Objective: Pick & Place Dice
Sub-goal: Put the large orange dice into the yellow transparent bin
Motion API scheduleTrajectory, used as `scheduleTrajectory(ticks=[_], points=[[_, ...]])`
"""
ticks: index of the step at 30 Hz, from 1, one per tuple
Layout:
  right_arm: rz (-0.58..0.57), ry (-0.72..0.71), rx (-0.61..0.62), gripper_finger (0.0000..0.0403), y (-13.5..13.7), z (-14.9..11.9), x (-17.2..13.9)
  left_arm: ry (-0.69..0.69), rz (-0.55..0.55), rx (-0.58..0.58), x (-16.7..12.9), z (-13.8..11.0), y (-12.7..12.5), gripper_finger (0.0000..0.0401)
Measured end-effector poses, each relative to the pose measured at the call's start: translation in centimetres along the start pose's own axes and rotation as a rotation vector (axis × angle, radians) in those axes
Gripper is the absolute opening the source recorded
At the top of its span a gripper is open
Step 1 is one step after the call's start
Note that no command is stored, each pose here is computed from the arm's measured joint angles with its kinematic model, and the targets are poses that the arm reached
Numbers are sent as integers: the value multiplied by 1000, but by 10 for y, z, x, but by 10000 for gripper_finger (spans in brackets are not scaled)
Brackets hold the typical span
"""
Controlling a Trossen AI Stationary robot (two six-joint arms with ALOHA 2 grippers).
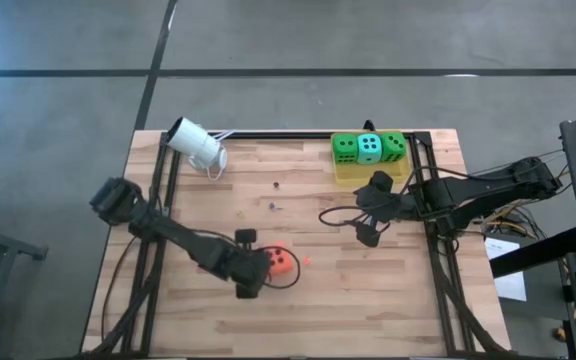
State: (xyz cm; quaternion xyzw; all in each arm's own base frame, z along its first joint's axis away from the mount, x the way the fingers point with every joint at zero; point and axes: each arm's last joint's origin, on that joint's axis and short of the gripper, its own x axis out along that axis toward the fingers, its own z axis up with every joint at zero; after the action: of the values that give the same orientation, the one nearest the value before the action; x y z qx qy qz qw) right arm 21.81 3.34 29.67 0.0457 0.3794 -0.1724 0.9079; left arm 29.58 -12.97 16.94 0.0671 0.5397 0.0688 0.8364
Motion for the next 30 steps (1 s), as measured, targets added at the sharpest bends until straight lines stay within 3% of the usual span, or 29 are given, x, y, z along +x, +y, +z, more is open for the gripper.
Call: scheduleTrajectory(ticks=[14,24,30], points=[[0,-2,1,400,0,0,0,-45,39,-4,11,17,31,12],[-1,-1,0,400,0,0,0,-72,-167,154,-13,10,-16,12],[-1,-1,-4,400,0,0,0,-178,-227,143,-19,18,-27,12]])
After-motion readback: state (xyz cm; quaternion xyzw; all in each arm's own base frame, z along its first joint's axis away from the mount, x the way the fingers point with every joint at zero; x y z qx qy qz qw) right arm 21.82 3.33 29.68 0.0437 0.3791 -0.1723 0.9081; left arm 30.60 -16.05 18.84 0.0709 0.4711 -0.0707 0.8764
